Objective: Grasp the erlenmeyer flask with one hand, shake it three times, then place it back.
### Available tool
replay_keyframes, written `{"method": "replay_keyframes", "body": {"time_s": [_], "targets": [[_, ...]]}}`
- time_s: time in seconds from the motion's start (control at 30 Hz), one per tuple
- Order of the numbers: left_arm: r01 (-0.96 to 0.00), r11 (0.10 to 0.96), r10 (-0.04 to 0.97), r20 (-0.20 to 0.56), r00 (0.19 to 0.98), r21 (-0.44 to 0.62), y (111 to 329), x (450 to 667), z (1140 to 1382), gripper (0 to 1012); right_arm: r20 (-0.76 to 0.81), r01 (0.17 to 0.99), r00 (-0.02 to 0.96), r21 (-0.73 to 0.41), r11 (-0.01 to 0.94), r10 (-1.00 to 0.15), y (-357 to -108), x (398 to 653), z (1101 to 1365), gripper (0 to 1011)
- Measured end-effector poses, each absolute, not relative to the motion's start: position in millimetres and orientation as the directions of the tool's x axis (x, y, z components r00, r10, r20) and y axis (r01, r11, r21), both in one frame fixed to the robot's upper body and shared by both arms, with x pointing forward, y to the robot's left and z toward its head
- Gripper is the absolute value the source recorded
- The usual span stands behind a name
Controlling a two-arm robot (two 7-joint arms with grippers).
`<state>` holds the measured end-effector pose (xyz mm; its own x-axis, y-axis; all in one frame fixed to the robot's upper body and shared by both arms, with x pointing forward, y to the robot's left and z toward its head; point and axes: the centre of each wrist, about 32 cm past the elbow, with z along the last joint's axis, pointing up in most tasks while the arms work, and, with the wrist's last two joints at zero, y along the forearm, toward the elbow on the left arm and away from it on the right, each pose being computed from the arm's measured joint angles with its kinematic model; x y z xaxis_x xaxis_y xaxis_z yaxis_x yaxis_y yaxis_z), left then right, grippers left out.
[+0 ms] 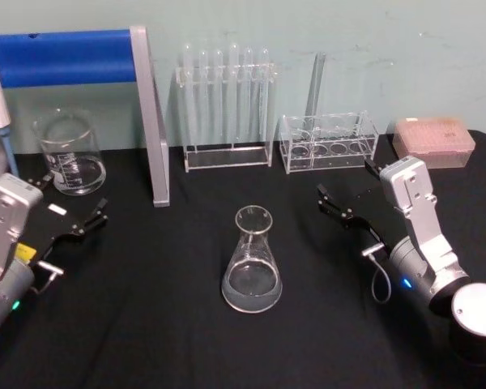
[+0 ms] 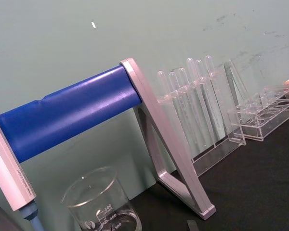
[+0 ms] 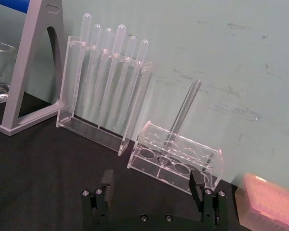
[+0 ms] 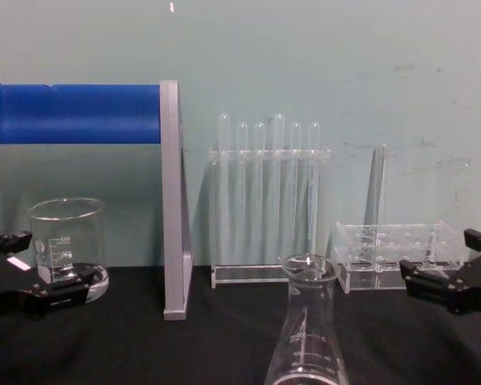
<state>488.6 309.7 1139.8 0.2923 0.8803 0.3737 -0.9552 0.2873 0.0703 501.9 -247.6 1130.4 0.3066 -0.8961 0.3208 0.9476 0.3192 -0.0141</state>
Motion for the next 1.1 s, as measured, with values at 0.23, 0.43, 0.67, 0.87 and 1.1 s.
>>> {"method": "replay_keyframes", "body": {"time_s": [0.23,0.43,0.67,0.87,1.1], "targets": [[-0.955,0.287,0.88,0.374,0.292,0.07,309.7,488.6,1139.8,1001,0.321,0.948,0.307,-0.014,0.319,-0.896,-247.6,501.9,1130.4,1002],[-0.955,0.287,0.88,0.374,0.292,0.07,309.7,488.6,1139.8,1001,0.321,0.948,0.307,-0.014,0.319,-0.896,-247.6,501.9,1130.4,1002],[-0.955,0.287,0.88,0.374,0.292,0.07,309.7,488.6,1139.8,1001,0.321,0.948,0.307,-0.014,0.319,-0.896,-247.6,501.9,1130.4,1002],[-0.955,0.287,0.88,0.374,0.292,0.07,309.7,488.6,1139.8,1001,0.321,0.948,0.307,-0.014,0.319,-0.896,-247.6,501.9,1130.4,1002],[-0.955,0.287,0.88,0.374,0.292,0.07,309.7,488.6,1139.8,1001,0.321,0.948,0.307,-0.014,0.319,-0.896,-247.6,501.9,1130.4,1002]]}}
